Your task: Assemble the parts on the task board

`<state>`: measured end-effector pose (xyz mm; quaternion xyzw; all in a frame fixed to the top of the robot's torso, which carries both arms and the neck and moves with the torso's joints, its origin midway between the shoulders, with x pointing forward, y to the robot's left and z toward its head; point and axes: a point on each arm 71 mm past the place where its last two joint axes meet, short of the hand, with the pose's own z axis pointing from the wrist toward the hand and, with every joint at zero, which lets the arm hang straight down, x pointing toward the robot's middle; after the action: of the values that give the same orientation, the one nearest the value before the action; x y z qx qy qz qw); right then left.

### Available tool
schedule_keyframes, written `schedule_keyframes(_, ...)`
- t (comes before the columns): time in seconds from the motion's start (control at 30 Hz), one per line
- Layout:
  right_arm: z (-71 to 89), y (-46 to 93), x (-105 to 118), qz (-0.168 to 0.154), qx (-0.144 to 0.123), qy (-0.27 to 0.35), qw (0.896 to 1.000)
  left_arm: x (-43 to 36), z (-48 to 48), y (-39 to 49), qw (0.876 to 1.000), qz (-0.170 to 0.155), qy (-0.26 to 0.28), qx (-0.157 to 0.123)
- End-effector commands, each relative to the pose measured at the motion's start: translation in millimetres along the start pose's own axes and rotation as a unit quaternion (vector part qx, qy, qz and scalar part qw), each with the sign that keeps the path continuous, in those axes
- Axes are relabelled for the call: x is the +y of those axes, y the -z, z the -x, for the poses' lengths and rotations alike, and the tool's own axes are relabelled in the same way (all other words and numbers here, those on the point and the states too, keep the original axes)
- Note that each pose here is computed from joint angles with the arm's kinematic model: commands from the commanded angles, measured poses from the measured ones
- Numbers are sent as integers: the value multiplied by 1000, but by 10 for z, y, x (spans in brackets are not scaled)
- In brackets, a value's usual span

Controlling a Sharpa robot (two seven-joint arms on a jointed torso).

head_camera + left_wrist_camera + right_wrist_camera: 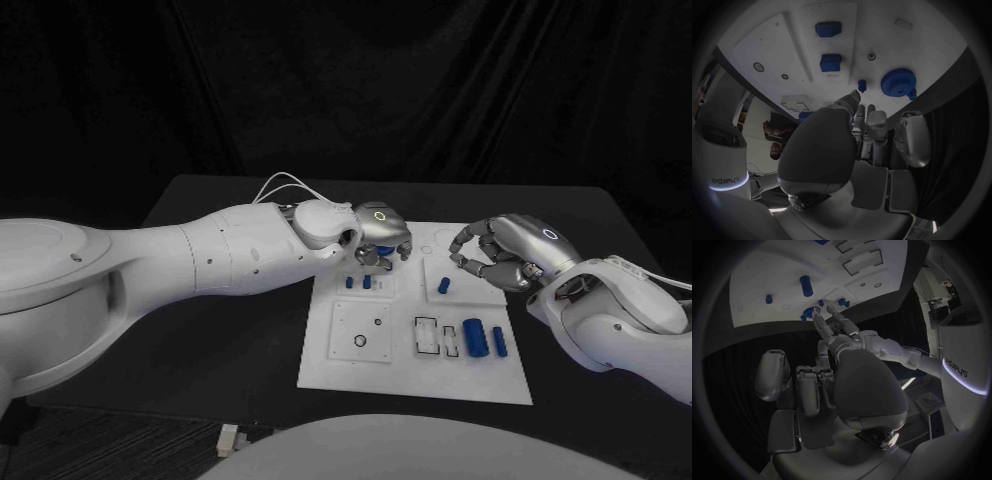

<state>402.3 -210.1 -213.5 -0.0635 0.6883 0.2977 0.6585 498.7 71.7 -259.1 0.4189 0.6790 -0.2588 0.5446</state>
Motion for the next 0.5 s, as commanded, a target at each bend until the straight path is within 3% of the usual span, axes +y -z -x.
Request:
schedule_keyframes(0.03,0,-3,2,0,1,3,1000,-15,-34,-15,1000,2,3,16)
schedule_keyframes(0.5,-9,-10,-3,-1,4,4,1000,-18,-95,-51,1000,7,6,29)
